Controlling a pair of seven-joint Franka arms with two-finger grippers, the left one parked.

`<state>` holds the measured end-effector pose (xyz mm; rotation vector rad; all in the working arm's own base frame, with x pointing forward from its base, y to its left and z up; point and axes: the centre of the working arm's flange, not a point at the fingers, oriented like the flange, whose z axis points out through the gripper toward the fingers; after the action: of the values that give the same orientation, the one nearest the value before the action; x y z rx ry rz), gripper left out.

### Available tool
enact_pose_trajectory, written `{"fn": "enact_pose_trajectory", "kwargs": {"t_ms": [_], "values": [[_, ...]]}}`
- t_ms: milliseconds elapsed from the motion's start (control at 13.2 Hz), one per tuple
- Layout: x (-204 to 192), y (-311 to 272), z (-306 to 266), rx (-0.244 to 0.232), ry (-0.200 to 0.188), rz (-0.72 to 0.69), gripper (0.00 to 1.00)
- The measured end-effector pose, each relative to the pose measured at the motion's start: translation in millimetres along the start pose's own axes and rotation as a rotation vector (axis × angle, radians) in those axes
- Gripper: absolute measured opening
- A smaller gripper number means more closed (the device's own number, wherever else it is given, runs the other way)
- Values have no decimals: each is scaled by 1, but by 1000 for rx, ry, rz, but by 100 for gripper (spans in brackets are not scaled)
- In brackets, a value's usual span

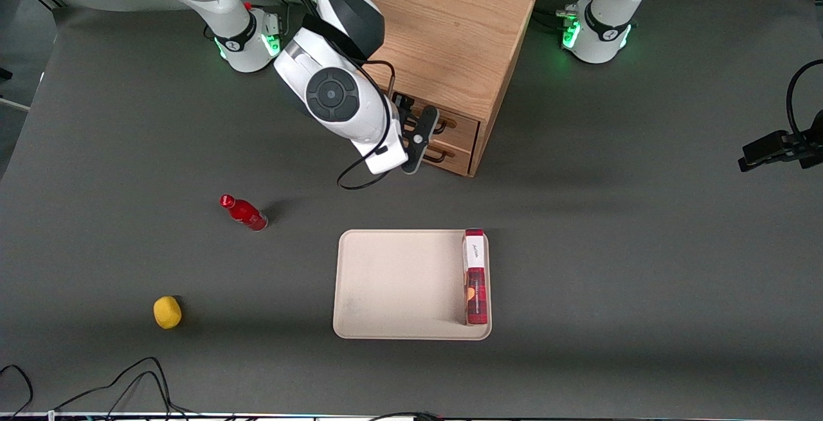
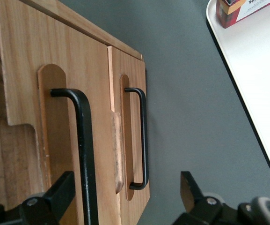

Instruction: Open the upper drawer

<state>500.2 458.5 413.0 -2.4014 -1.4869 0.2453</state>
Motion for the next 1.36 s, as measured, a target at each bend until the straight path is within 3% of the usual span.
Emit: {"fn": "enact_pose_trajectory", "kwargs": {"t_ms": [1364], "values": [[0, 4, 28, -14, 14, -27, 100]]}}
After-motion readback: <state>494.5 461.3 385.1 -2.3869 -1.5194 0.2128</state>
